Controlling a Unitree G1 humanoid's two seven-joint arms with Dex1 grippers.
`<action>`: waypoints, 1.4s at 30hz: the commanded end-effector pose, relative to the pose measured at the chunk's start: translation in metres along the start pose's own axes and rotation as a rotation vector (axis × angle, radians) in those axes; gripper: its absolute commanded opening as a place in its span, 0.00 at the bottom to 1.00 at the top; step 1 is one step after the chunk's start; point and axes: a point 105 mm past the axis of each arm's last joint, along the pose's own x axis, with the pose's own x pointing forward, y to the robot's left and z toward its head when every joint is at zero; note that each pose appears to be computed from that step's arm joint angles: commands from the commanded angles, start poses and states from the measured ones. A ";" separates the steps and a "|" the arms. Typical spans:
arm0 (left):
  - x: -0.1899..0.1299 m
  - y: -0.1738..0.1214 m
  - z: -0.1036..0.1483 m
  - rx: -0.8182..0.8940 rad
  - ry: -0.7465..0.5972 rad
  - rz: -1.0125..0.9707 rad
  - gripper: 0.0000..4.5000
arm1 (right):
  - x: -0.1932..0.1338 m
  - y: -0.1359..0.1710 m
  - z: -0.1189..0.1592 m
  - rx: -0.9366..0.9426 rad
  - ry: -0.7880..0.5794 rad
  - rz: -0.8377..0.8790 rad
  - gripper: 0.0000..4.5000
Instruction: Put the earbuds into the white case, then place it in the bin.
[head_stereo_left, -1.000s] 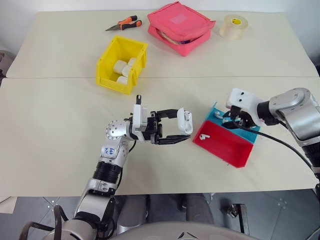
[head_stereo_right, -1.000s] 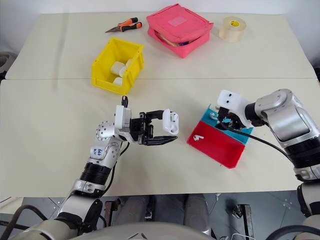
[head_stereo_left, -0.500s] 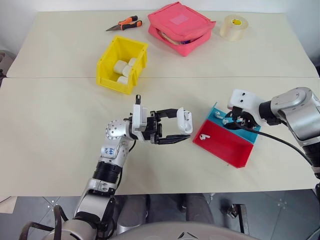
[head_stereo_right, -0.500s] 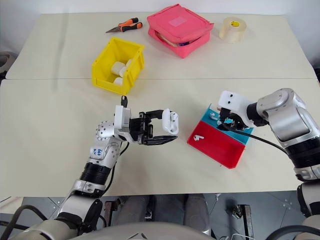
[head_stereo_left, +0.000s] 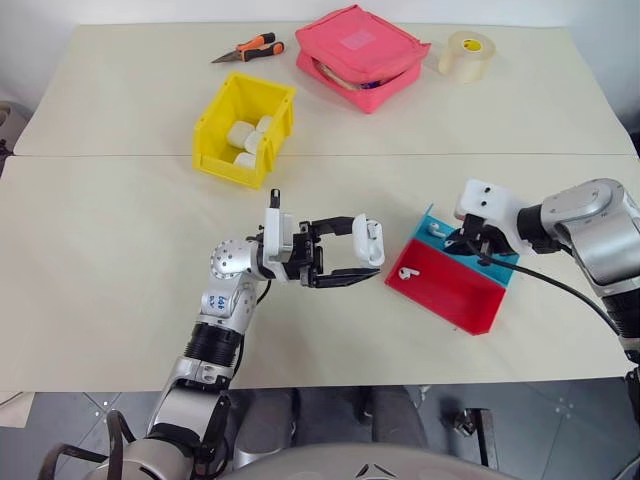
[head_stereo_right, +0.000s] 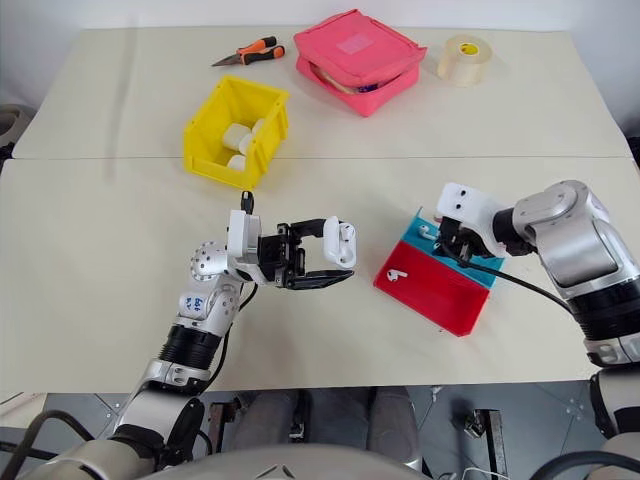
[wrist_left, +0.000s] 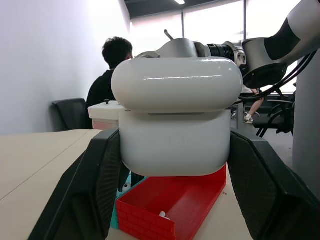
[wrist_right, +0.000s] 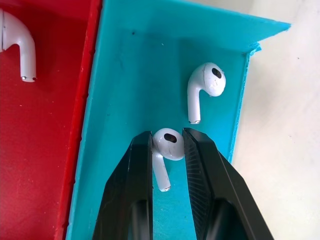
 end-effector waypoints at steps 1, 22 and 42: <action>0.003 -0.001 0.009 0.031 -0.022 -0.018 0.62 | -0.029 -0.004 0.008 0.018 -0.074 -0.068 0.12; 0.010 0.007 0.007 0.017 0.014 -0.038 0.62 | -0.068 0.088 0.104 0.521 -1.209 0.200 0.12; 0.011 0.017 0.015 -0.003 -0.006 -0.006 0.62 | -0.044 0.107 0.109 0.691 -1.312 0.212 0.12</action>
